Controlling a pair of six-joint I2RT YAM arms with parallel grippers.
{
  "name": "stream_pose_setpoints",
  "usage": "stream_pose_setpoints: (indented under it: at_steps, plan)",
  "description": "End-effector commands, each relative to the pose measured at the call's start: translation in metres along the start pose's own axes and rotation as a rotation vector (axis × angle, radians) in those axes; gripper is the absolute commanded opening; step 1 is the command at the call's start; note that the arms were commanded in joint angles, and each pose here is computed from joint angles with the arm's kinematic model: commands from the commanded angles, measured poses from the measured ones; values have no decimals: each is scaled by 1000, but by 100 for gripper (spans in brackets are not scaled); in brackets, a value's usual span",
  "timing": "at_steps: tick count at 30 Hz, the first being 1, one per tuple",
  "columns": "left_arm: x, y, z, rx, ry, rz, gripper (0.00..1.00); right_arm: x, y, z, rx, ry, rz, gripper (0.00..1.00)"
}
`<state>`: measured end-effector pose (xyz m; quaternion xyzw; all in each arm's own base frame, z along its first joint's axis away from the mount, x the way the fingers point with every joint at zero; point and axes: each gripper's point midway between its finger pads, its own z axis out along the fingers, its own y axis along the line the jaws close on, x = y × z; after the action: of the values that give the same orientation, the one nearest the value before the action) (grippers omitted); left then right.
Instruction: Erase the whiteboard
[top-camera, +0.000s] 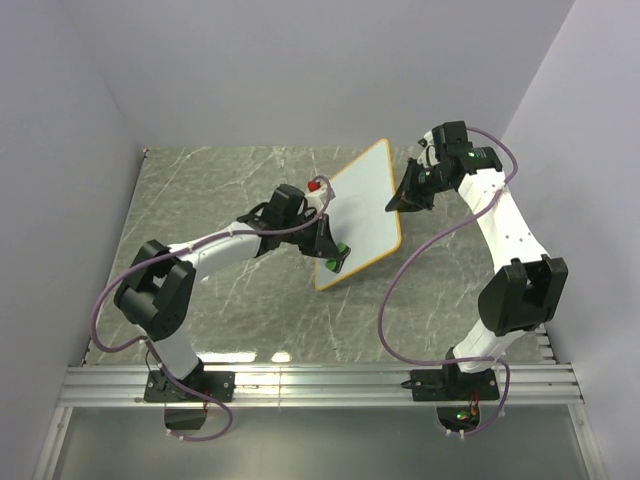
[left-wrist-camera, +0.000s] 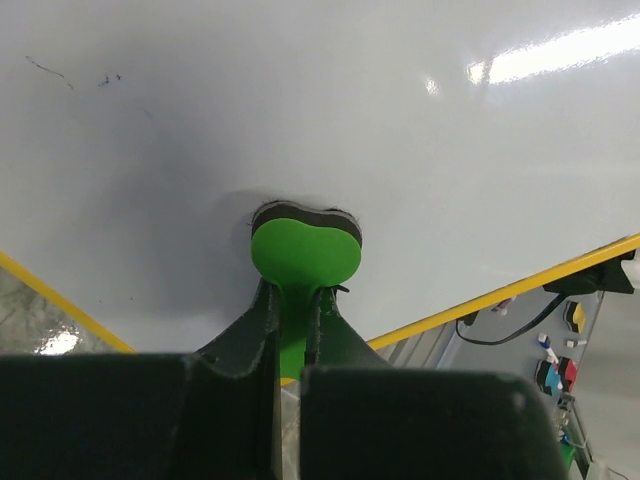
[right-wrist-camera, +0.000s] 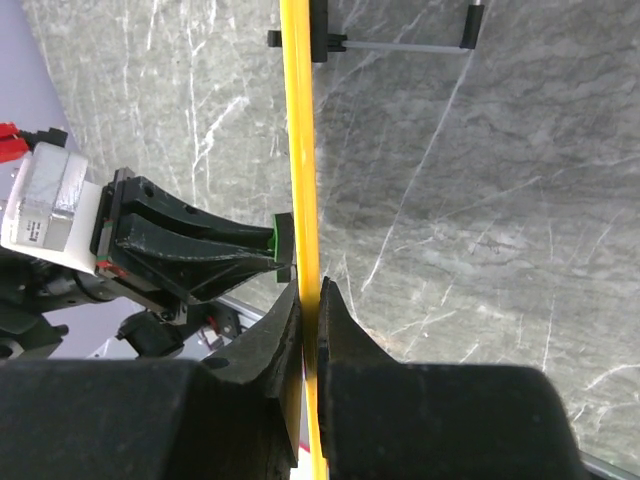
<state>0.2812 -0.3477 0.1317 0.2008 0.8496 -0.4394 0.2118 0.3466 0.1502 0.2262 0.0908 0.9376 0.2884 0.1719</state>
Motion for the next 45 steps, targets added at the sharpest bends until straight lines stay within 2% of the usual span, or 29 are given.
stream_pose_setpoints:
  at_steps: [1,8,12,15,25,31,35,45]
  plan:
    - [24,-8,1,33,55,12,0,-24,25,2,-86,-68,21,0]
    - [18,38,21,-125,-2,-50,0,-17,24,-1,-89,-54,30,0]
    - [-2,70,31,-209,-41,-90,0,-11,23,-2,-91,-49,31,0]
    - [-33,76,26,-242,-86,-83,0,-10,25,-5,-98,-55,31,0]
    - [-147,50,-38,-263,-303,-52,0,-1,22,-6,-116,-74,35,0]
    - [-203,37,-111,-309,-508,-42,0,-1,19,-1,-121,-91,33,0]
    - [-206,39,-137,-358,-558,-33,0,-12,18,0,-112,-128,23,0]
    - [-171,45,-158,-421,-543,-87,0,-50,17,3,-79,-219,9,0]
